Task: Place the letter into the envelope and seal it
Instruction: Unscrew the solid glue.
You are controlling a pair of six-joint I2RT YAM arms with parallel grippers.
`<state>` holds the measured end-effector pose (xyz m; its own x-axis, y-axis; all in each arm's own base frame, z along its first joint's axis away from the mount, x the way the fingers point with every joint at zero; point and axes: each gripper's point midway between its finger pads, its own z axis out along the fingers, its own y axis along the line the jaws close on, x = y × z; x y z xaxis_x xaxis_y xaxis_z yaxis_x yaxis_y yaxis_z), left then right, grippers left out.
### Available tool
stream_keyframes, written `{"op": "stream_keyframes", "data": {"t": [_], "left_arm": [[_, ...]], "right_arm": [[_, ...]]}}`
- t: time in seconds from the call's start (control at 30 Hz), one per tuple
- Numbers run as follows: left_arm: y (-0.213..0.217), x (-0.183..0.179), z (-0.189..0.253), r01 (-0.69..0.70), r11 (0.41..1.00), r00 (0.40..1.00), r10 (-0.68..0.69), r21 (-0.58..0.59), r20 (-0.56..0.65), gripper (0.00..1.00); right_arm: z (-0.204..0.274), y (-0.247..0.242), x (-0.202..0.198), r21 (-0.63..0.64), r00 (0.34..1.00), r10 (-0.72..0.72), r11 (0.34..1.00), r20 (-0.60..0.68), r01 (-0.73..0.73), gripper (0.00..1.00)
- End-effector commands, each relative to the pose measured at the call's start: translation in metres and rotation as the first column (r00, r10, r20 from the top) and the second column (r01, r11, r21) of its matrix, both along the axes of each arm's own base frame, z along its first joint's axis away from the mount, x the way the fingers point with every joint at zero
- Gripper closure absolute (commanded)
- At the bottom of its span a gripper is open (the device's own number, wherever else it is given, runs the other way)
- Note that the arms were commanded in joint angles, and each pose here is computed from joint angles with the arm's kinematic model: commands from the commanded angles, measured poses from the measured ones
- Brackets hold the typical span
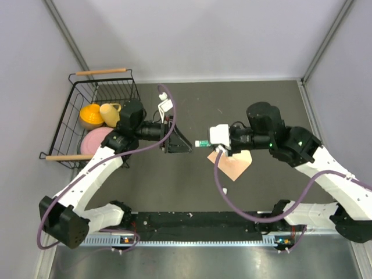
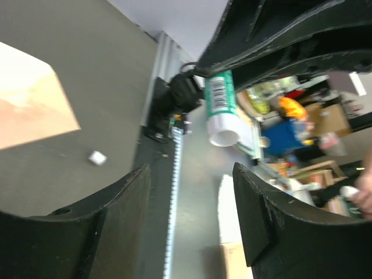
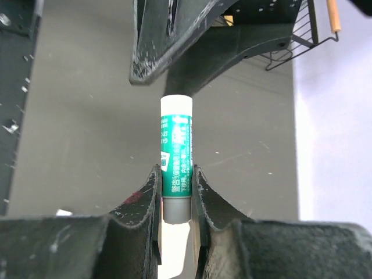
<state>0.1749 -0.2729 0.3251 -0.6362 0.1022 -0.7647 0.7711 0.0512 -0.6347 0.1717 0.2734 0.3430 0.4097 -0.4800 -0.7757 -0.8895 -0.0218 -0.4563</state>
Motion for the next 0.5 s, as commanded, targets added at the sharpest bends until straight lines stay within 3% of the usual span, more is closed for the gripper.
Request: {"op": "stream_keyframes", "data": {"t": [0.0, 0.27, 0.47], "left_arm": [[0.005, -0.034, 0.044, 0.108, 0.984, 0.988, -0.122, -0.141, -0.098, 0.36], [-0.009, -0.022, 0.018, 0.085, 0.990, 0.966, -0.110, -0.117, -0.234, 0.44], [-0.013, -0.020, 0.017, 0.101, 0.987, 0.961, -0.129, -0.124, -0.245, 0.44]], "right_arm": [[0.018, 0.001, 0.017, -0.020, 0.950, 0.003, 1.000, 0.313, 0.003, 1.00], [0.011, 0.010, 0.007, -0.035, 0.916, 0.061, 0.998, 0.397, -0.052, 1.00], [0.012, 0.009, 0.003, -0.030, 0.911, 0.068, 0.998, 0.407, -0.061, 1.00]]}}
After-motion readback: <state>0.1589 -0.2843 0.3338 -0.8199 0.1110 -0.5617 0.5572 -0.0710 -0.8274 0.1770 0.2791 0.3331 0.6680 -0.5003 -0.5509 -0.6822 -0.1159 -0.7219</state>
